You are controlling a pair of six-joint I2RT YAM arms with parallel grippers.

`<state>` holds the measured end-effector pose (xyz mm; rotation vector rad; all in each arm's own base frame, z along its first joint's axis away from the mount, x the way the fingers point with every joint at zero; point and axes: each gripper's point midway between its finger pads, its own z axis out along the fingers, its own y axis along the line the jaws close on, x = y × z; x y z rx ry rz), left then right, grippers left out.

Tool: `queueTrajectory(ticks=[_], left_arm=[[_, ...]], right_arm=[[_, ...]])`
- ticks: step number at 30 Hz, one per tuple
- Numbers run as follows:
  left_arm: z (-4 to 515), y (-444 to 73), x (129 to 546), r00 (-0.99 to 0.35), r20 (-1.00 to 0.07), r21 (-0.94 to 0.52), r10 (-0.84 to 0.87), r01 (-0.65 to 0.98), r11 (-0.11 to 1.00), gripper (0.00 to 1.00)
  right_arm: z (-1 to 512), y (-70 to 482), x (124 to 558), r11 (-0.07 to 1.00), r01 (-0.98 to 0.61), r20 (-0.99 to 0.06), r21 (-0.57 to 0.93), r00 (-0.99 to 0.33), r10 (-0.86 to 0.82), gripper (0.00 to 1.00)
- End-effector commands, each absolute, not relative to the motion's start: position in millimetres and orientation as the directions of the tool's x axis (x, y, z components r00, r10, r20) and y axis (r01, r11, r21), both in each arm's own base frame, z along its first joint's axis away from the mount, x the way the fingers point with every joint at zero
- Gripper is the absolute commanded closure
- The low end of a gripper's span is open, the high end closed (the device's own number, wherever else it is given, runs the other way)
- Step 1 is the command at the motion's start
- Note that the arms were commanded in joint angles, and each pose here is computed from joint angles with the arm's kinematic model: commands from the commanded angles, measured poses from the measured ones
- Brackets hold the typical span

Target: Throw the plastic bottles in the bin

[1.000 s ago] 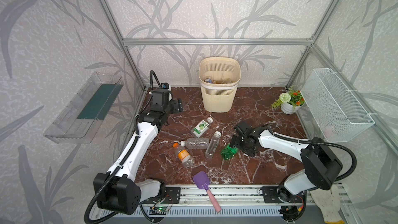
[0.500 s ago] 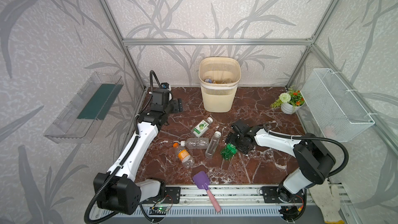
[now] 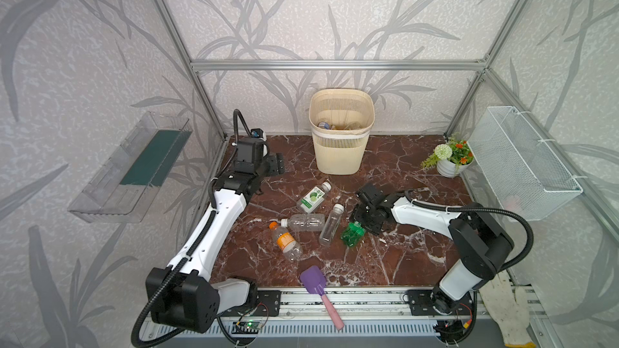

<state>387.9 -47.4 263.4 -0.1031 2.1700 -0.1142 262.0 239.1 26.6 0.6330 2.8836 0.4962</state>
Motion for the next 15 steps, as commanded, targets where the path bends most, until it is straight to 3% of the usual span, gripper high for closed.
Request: queueTrajectory(ticks=[1, 9, 15], left_arm=[[265.1, -45.3, 388.0, -0.563, -0.819, -0.113, -0.109, -0.028, 0.993, 0.13], [264.7, -43.9, 387.7, -0.563, -0.819, -0.108, -0.108, -0.033, 0.994, 0.13], [263.5, -44.4, 388.0, -0.566, -0.817, -0.110, -0.109, -0.032, 0.993, 0.14]], right_arm=[[10.0, 226.7, 255.9, 0.906, 0.348, -0.078, 0.239, -0.924, 0.375, 0.31], [20.7, 209.3, 263.0, 0.957, 0.258, -0.155, 0.132, -0.948, 0.277, 0.34], [30.6, 203.1, 269.5, 0.981, 0.184, -0.166, 0.064, -0.967, 0.192, 0.18]])
